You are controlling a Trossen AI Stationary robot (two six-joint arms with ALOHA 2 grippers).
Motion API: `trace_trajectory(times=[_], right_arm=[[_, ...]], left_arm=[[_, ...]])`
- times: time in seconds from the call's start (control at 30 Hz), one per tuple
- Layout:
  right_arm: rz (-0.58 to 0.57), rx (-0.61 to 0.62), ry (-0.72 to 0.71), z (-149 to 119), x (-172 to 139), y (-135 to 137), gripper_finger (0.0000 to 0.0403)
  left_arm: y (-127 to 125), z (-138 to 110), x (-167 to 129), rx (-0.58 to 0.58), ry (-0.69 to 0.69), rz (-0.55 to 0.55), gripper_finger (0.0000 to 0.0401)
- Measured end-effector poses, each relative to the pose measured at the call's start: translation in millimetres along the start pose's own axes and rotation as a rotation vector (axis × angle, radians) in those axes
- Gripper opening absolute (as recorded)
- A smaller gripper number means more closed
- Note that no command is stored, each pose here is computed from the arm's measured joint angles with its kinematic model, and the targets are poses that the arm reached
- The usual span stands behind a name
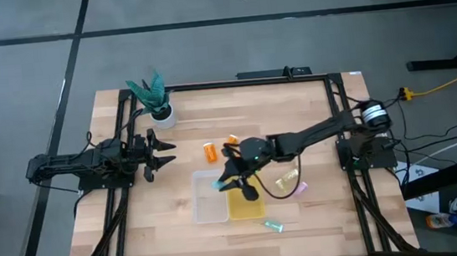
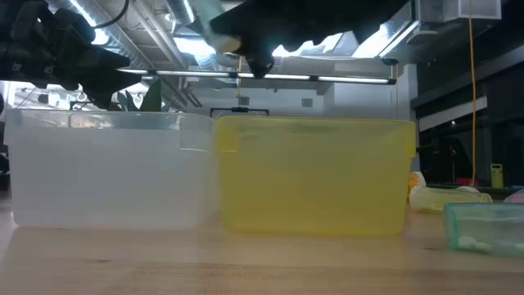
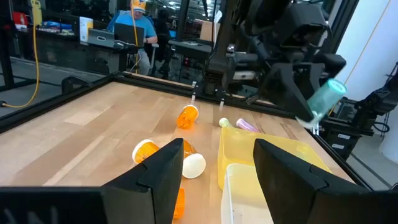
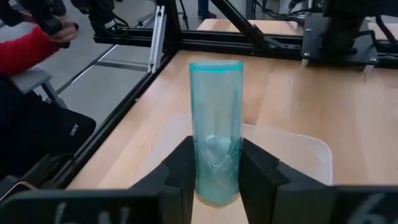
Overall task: Pick and place medicine bottles into bin by pill shape (circle, oval)
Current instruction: Put the blue tablet bottle into the transparent bin, then put the yellow tablet bottle into the transparent bin
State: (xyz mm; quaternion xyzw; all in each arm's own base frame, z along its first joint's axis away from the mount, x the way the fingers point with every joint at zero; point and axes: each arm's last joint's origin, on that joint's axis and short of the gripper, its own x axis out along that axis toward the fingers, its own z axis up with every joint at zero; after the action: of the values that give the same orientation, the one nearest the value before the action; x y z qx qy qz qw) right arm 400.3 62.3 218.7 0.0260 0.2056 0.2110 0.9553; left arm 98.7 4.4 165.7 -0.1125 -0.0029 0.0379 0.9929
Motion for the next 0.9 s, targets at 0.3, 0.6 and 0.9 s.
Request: trace_trajectory(times=[0.3,0.6,0.9], right_arm=[[0.002,0.005,0.012,-3,11,-3,0.0173],[-0.009,0.014,0.012,-2,9,-5,0.0203],[-0.413,0.186,0.313,10,-63,2,0.0180]], left_arm=[[0,0,0,0.000,0.000,0.000,0.0190],[0,0,0,0.000,0.000,0.000,0.0190],[0,0,0,-0.001,0.000,0.000,0.0190]])
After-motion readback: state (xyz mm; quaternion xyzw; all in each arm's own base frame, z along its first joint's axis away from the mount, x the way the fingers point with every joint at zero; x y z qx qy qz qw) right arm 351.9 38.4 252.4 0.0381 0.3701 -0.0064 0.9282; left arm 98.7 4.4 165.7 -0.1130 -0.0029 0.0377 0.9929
